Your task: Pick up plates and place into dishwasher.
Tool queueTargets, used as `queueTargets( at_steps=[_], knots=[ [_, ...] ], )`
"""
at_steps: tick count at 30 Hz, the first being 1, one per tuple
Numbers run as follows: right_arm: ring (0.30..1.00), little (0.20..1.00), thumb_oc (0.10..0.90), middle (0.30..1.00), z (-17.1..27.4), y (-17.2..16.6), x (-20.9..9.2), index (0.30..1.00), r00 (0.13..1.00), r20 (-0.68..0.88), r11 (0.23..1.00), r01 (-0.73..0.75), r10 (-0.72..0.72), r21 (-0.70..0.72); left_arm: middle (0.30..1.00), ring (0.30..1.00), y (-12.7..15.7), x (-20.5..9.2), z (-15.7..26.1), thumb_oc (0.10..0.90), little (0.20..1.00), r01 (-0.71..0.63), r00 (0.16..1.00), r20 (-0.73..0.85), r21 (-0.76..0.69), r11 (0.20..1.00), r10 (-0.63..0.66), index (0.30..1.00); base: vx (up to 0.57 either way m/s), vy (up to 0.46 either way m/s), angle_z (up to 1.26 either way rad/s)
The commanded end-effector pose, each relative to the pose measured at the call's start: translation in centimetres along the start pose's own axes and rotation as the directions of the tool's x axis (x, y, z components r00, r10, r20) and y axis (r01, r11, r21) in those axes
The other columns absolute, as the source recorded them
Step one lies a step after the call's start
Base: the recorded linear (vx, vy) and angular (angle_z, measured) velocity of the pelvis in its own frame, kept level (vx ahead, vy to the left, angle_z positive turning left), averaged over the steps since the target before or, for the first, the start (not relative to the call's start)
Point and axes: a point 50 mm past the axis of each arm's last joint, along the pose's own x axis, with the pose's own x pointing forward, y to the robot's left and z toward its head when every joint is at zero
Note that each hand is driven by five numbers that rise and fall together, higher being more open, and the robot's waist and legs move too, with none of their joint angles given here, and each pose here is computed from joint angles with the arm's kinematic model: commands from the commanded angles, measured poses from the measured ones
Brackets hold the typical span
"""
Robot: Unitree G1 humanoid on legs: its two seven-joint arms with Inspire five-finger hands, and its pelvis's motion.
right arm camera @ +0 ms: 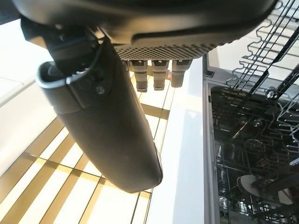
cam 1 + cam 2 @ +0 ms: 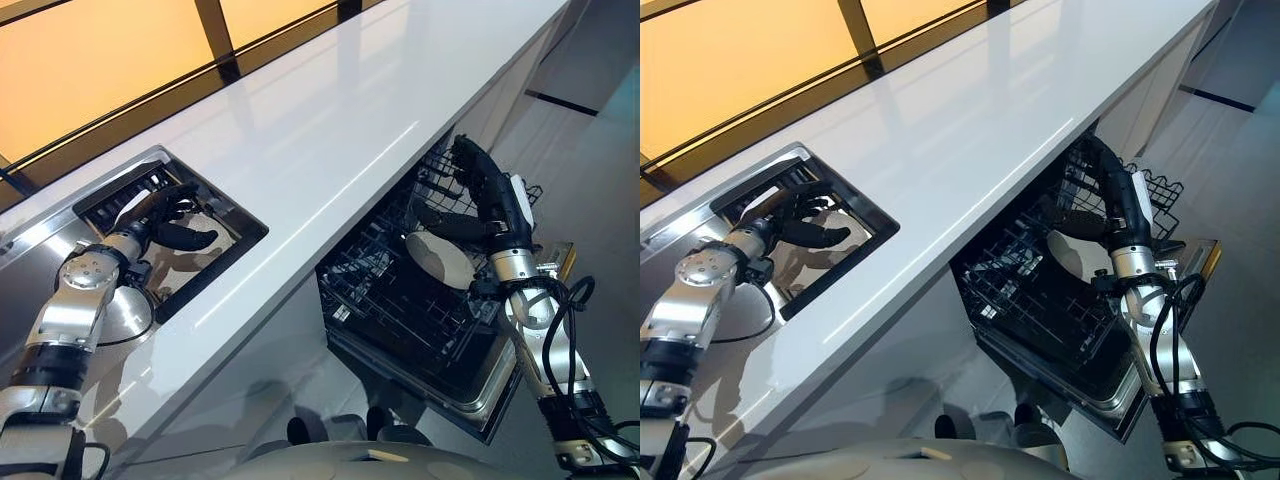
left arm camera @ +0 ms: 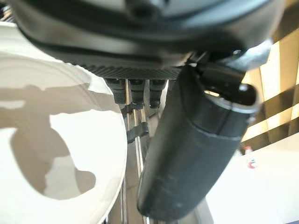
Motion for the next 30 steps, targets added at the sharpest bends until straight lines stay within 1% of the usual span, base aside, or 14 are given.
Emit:
queueTargets(
  at_steps=[1,5,6,7,12,13,14,15,17,20,22,26,29,30],
  knots=[
    [0.900,0.900,0.800,0.900,7.3,-0.8,2.8,0.900,0.931,0.364,1.000,-0.001,0.004,-0.009,0.900,0.900,6.3,0.0,6.5,0.800,0.900,-0.362,0.920,0.228,0.174,0.916,0.320,0.900,0.02,0.012,-0.14],
    [0.900,0.900,0.800,0.900,7.2,-0.9,2.7,0.900,0.934,0.357,1.000,0.005,-0.001,-0.009,0.900,0.900,7.7,-0.8,8.0,0.800,0.900,-0.516,0.844,0.316,0.255,0.818,0.433,0.900,0.02,0.007,-0.13],
    [0.900,0.900,0.800,0.900,7.2,-0.9,2.7,0.900,0.934,0.356,1.000,0.005,-0.001,-0.009,0.900,0.900,7.7,-0.8,8.0,0.800,0.900,-0.516,0.844,0.316,0.255,0.818,0.434,0.900,0.00,0.000,0.00],
    [0.900,0.900,0.800,0.900,7.1,-0.8,2.4,0.900,0.935,0.356,1.000,0.007,-0.003,-0.010,0.900,0.900,7.9,-1.1,8.3,0.800,0.900,-0.545,0.829,0.331,0.293,0.786,0.451,0.900,0.00,0.000,0.00],
    [0.900,0.900,0.800,0.900,6.9,-0.8,2.2,0.900,0.937,0.348,1.000,0.011,-0.007,-0.010,0.900,0.900,8.2,-1.6,8.3,0.800,0.900,-0.607,0.792,0.357,0.370,0.703,0.496,0.900,0.01,0.003,0.00],
    [0.900,0.900,0.800,0.900,6.9,-0.9,2.2,0.900,0.938,0.346,1.000,0.012,-0.007,-0.011,0.900,0.900,8.3,-1.7,8.3,0.800,0.900,-0.624,0.780,0.367,0.391,0.677,0.507,0.900,0.00,0.000,0.00],
    [0.900,0.900,0.800,0.900,6.8,-0.9,2.2,0.900,0.940,0.340,1.000,0.012,-0.007,-0.011,0.900,0.900,8.8,-2.0,8.4,0.800,0.900,-0.656,0.755,0.395,0.444,0.611,0.523,0.900,0.00,0.000,0.00],
    [0.900,0.900,0.800,0.900,6.7,-0.9,2.2,0.900,0.942,0.336,1.000,0.010,-0.005,-0.013,0.900,0.900,9.3,-2.4,8.4,0.800,0.900,-0.669,0.743,0.406,0.472,0.574,0.531,0.900,0.00,0.000,0.00],
    [0.900,0.900,0.800,0.900,6.6,-0.9,2.1,0.900,0.943,0.332,1.000,0.010,-0.005,-0.014,0.900,0.900,9.6,-2.5,8.4,0.800,0.900,-0.663,0.748,0.397,0.484,0.571,0.532,0.900,0.00,0.000,0.00],
    [0.900,0.900,0.800,0.900,6.5,-1.0,2.0,0.900,0.945,0.328,1.000,0.012,-0.006,-0.015,0.900,0.900,9.6,-2.6,7.9,0.800,0.900,-0.614,0.787,0.345,0.522,0.592,0.512,0.900,0.01,0.004,0.00],
    [0.900,0.900,0.800,0.900,6.5,-0.9,2.1,0.900,0.945,0.327,1.000,0.012,-0.006,-0.017,0.900,0.900,9.0,-2.1,7.2,0.800,0.900,-0.535,0.841,0.261,0.536,0.653,0.474,0.900,0.00,0.000,0.00],
    [0.900,0.900,0.800,0.900,6.8,-0.7,2.5,0.900,0.944,0.330,1.000,0.006,0.002,-0.023,0.900,0.900,8.2,-1.3,5.9,0.800,0.900,-0.420,0.898,0.138,0.554,0.719,0.418,0.900,0.00,0.000,0.00],
    [0.900,0.900,0.800,0.900,6.9,-0.7,2.8,0.900,0.944,0.330,1.000,-0.001,0.011,-0.031,0.900,0.900,8.2,-0.8,5.4,0.800,0.900,-0.344,0.925,0.051,0.534,0.773,0.376,0.900,0.02,0.019,0.00],
    [0.900,0.900,0.800,0.900,6.9,-0.7,2.9,0.900,0.945,0.328,0.999,-0.003,0.015,-0.036,0.900,0.900,8.0,-0.5,4.8,0.800,0.900,-0.288,0.942,-0.005,0.499,0.818,0.335,0.900,0.00,0.000,0.00]
  ],
)
